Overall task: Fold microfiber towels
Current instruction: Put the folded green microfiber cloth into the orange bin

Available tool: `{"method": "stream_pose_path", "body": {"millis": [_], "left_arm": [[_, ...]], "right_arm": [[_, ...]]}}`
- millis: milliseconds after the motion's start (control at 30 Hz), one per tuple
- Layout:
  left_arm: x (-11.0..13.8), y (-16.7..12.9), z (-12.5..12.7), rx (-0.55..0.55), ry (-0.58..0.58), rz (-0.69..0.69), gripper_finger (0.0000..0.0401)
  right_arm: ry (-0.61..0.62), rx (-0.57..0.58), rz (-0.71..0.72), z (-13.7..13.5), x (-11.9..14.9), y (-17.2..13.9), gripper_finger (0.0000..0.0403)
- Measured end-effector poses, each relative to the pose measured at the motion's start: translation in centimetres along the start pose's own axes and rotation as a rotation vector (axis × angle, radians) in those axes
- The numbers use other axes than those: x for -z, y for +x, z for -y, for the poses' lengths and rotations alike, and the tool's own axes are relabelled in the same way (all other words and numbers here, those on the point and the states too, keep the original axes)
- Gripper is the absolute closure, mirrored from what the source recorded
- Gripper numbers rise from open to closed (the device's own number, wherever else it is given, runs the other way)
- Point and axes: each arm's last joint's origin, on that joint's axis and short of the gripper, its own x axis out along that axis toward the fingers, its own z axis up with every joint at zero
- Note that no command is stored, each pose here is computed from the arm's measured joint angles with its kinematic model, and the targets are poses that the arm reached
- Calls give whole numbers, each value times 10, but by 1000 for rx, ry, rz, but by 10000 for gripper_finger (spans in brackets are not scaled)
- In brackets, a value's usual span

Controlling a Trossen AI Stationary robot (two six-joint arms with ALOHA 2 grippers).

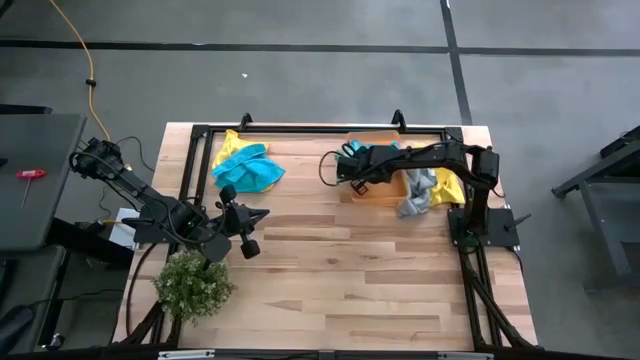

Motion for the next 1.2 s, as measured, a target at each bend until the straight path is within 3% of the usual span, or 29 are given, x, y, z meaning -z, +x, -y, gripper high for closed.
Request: {"method": "stream_pose_path", "body": {"millis": [367,700,1000,1200], "left_arm": [[0,0,0,0,0,0,401],[2,0,-1,-2,10,-13,401],[2,0,-1,-2,10,-13,401],[2,0,-1,2,7,-15,401]], "right_arm": [[-104,206,-162,17,25,7,402],[-39,57,-93,3,18,15,402],[24,71,-114,7,17,17,401],[6,71,-116,7,18,17,362]]}}
